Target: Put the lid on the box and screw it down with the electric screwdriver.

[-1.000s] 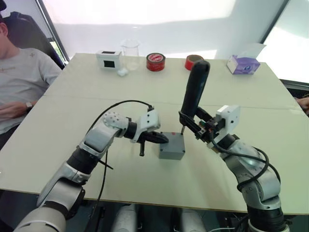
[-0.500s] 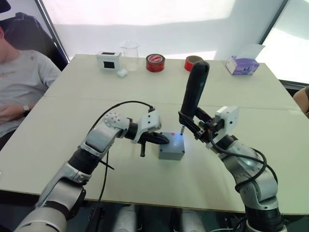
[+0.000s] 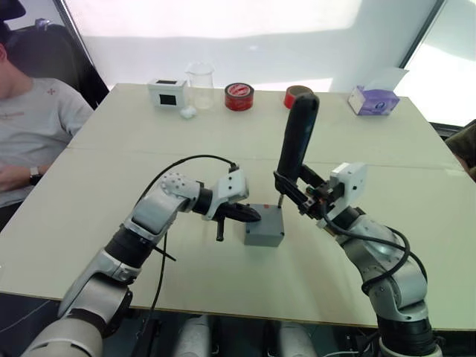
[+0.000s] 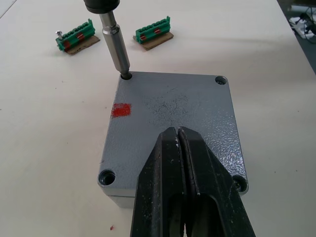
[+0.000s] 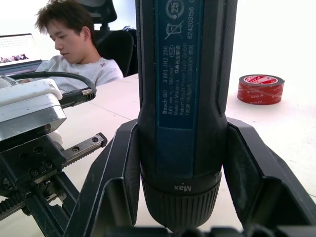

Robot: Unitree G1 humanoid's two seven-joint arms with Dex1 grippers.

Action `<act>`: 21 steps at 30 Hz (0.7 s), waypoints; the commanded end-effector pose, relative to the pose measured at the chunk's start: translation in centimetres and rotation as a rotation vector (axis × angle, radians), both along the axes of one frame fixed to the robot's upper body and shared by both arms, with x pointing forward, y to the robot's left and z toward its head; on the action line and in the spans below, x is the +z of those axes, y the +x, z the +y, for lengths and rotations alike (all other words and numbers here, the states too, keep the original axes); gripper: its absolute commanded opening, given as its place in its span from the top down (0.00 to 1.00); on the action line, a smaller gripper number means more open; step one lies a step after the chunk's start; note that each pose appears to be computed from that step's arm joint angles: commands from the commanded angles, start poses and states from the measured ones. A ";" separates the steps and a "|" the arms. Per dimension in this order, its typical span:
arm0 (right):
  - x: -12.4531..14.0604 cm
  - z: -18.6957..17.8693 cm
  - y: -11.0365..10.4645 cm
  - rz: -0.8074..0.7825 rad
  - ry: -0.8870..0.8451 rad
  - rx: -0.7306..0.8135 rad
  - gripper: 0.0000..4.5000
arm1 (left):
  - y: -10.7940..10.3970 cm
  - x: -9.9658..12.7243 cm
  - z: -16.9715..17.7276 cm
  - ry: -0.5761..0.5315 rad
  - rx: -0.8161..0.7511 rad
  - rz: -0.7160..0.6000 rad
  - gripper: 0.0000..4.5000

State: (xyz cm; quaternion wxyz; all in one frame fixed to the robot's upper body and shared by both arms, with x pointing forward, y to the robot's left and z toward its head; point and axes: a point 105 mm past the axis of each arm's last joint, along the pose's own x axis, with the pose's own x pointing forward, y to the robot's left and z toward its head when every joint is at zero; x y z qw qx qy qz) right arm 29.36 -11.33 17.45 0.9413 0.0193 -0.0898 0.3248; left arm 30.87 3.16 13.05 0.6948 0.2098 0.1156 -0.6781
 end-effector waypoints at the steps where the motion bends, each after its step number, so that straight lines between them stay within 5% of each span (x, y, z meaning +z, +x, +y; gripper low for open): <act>1: -4.3 -0.1 0.1 0.193 -0.010 0.007 0.61 | -0.1 -0.4 -0.2 0.011 0.014 0.006 1.00; 13: -3.1 -1.1 -0.2 0.171 -0.013 -0.007 0.61 | -0.6 -0.9 -1.2 -0.007 0.010 0.012 1.00; 21: 6.0 -2.5 -0.6 -0.039 0.047 0.041 0.61 | 0.3 0.2 -1.7 -0.068 0.038 -0.021 1.00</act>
